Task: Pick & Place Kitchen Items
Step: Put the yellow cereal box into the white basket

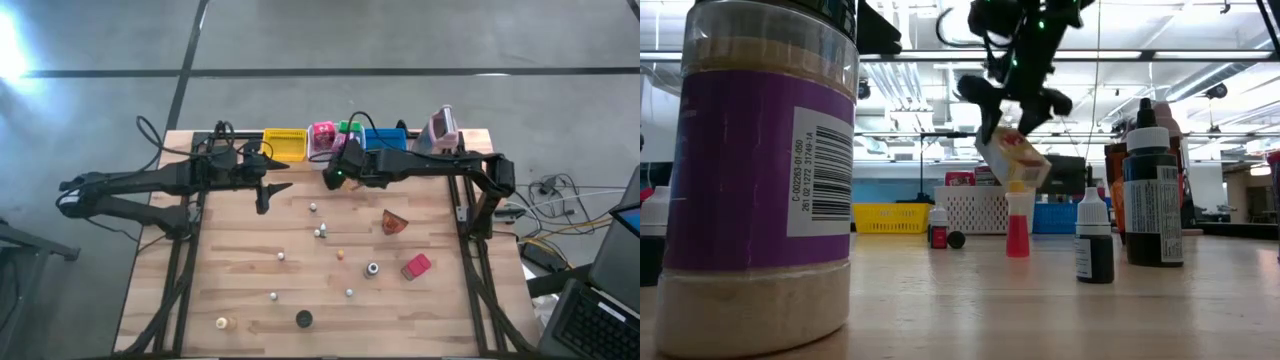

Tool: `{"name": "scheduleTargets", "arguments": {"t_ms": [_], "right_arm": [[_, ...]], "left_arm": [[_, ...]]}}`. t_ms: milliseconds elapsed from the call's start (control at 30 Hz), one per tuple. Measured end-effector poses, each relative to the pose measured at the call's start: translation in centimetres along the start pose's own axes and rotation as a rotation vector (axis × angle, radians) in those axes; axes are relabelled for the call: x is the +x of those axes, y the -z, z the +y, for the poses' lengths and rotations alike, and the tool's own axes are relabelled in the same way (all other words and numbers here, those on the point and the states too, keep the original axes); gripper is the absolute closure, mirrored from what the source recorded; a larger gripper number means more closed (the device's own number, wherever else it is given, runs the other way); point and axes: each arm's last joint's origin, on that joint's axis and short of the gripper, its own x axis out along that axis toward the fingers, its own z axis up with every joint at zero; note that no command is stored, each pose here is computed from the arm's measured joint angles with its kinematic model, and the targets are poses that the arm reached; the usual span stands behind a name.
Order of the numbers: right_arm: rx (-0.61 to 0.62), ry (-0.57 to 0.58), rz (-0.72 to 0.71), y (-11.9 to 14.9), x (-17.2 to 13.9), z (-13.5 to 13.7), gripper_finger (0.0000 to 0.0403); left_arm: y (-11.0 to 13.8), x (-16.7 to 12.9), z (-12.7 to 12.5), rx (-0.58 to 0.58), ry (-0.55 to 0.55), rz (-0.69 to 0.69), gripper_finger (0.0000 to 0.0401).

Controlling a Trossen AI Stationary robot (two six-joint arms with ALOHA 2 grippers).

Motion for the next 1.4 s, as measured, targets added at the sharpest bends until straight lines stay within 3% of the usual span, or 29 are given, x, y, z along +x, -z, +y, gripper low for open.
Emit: {"name": "scheduleTargets", "arguments": {"t_ms": [267,767,1300,1400], "right_arm": [[-0.102,-0.044,-0.067,-0.9,-2.4,1.5,0.0102],[-0.219,-0.081,-0.176,-0.9,-6.9,1.7,0.0136],[-0.113,-0.208,-0.427,-2.2,-12.4,2.3,0.0141],[-0.084,-0.172,-0.495,-2.5,-12.9,2.5,0.0131]], "left_arm": [[0.0,0.0,0.0,0.000,0.000,0.000,0.0167],[0.0,0.0,0.0,0.000,0.000,0.000,0.0167],[-0.1,0.0,0.0,-0.001,-0.002,-0.015,0.0167],[-0.5,0.0,0.0,-0.003,-0.005,-0.047,0.0167]]}}
